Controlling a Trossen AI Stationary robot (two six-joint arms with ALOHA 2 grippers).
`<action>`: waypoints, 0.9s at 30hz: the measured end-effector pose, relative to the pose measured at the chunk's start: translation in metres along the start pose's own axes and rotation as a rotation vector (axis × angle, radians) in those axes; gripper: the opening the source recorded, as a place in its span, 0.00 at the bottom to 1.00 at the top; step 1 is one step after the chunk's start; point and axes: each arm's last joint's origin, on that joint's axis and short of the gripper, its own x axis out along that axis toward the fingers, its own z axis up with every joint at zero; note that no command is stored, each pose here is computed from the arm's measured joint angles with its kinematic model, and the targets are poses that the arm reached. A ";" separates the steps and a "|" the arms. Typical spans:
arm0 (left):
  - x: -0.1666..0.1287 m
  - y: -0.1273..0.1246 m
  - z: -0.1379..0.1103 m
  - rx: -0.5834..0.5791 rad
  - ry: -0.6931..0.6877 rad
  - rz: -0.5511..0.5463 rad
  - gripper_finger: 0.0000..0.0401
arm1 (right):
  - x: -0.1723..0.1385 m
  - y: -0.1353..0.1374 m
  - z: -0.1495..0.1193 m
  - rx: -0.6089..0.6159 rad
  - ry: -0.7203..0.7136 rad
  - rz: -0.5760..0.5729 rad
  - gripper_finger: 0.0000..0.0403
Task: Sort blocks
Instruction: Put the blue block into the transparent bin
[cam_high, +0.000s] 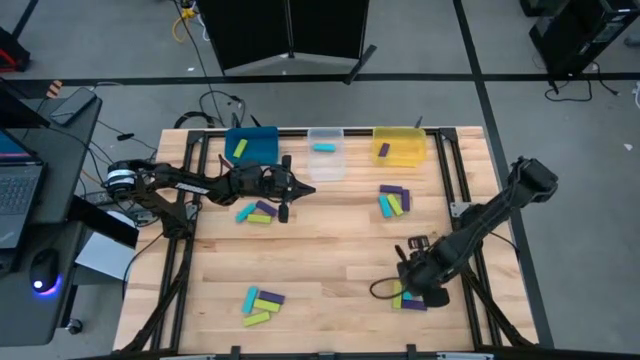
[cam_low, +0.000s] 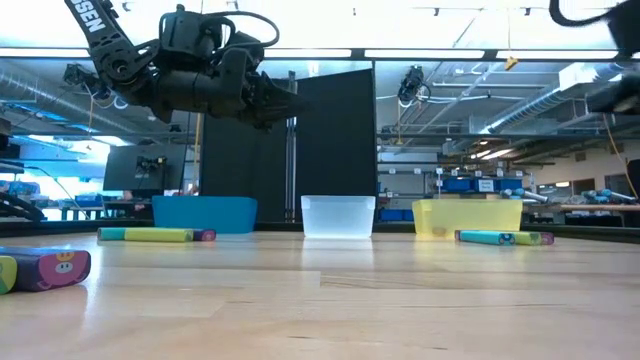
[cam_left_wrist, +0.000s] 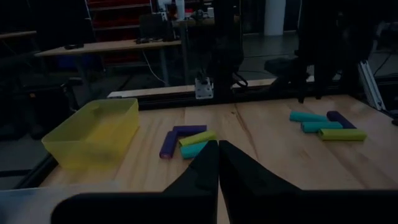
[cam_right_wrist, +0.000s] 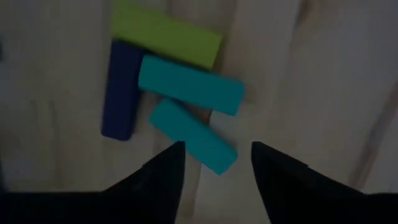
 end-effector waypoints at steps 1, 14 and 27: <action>0.000 0.000 0.000 0.003 0.000 0.002 0.05 | 0.004 0.002 0.001 -0.033 0.015 -0.008 0.52; 0.000 0.000 0.000 0.006 0.005 0.002 0.05 | 0.028 0.015 0.001 -0.335 0.109 -0.011 0.57; 0.000 0.000 -0.001 0.027 0.016 0.015 0.05 | 0.046 0.022 -0.002 -0.400 0.080 0.002 0.56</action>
